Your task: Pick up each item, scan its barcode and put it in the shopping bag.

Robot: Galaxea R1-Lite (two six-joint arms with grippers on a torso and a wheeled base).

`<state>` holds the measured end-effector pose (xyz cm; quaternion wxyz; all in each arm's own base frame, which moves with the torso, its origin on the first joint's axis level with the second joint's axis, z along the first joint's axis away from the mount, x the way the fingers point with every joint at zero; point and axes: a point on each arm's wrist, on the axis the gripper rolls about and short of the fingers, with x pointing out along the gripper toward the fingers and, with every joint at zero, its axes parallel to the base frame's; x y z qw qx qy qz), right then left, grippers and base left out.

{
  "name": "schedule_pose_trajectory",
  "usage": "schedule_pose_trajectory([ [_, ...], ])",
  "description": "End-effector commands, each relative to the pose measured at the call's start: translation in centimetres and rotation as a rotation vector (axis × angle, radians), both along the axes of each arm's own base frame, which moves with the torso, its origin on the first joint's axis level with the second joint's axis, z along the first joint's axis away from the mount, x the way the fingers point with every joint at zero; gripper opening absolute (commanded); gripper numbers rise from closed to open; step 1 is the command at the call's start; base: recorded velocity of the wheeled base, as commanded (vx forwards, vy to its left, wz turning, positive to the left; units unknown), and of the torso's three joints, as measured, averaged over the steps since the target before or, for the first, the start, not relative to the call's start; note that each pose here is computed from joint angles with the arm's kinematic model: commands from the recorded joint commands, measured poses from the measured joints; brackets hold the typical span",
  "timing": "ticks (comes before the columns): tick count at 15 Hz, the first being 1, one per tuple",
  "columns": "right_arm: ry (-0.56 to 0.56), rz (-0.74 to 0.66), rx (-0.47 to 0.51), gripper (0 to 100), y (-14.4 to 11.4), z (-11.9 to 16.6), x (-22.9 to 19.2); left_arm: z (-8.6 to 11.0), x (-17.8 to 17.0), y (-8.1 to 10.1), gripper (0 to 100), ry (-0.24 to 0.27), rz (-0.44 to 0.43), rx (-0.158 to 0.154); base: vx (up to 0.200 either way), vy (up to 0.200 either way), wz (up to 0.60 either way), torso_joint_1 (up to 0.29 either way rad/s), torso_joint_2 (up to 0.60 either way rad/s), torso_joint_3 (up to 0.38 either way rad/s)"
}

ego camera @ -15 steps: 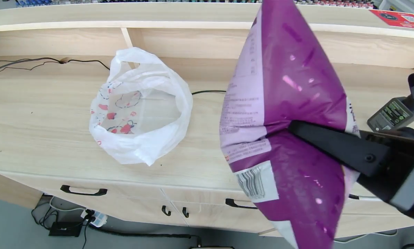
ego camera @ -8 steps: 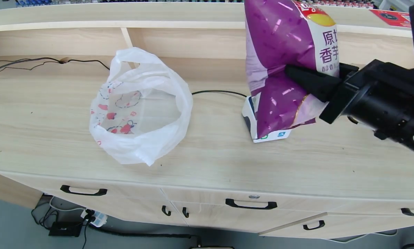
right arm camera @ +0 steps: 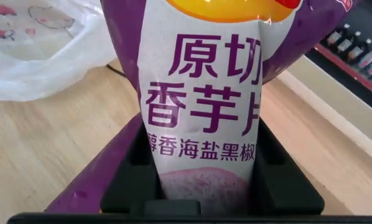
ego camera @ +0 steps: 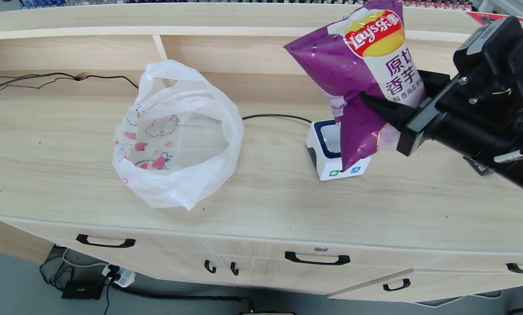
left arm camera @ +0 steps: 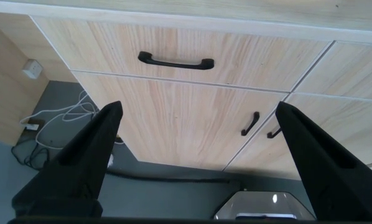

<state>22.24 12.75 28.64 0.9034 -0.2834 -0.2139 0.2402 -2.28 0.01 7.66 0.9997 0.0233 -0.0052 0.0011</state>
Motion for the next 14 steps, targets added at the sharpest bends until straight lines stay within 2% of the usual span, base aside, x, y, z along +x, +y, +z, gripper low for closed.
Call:
schedule_pose_trajectory([
  [1, -0.008, -0.047, -0.072, 0, -0.4, -0.9, 1.4, 0.0, 0.0, 0.0, 100, 0.000, 0.000, 0.004, 0.000, 0.000, 0.00, 0.000, 0.00, 0.000],
  [2, -0.013, -0.042, -0.114, 0, -0.5, -1.4, 2.2, 0.0, 0.0, 0.0, 100, 0.000, 0.000, 0.004, 0.000, 0.000, 0.00, 0.000, 0.00, 0.000],
  [5, -0.030, -0.020, -0.143, 0, -0.2, -1.9, 3.6, 0.0, 0.0, 0.0, 100, -0.003, 0.001, 0.004, 0.000, 0.000, 0.00, 0.000, 0.00, 0.000],
  [7, -0.023, -0.043, -0.163, 0, -0.8, -2.4, 4.4, 0.0, 0.0, 0.0, 100, -0.003, 0.001, 0.006, 0.000, 0.000, 0.00, 0.000, 0.00, 0.000],
  [14, -0.050, -0.037, -0.160, 0, -1.5, -1.9, 5.4, 0.0, 0.0, 0.0, 100, -0.003, 0.001, 0.004, 0.000, 0.000, 0.00, 0.000, 0.00, 0.000],
])
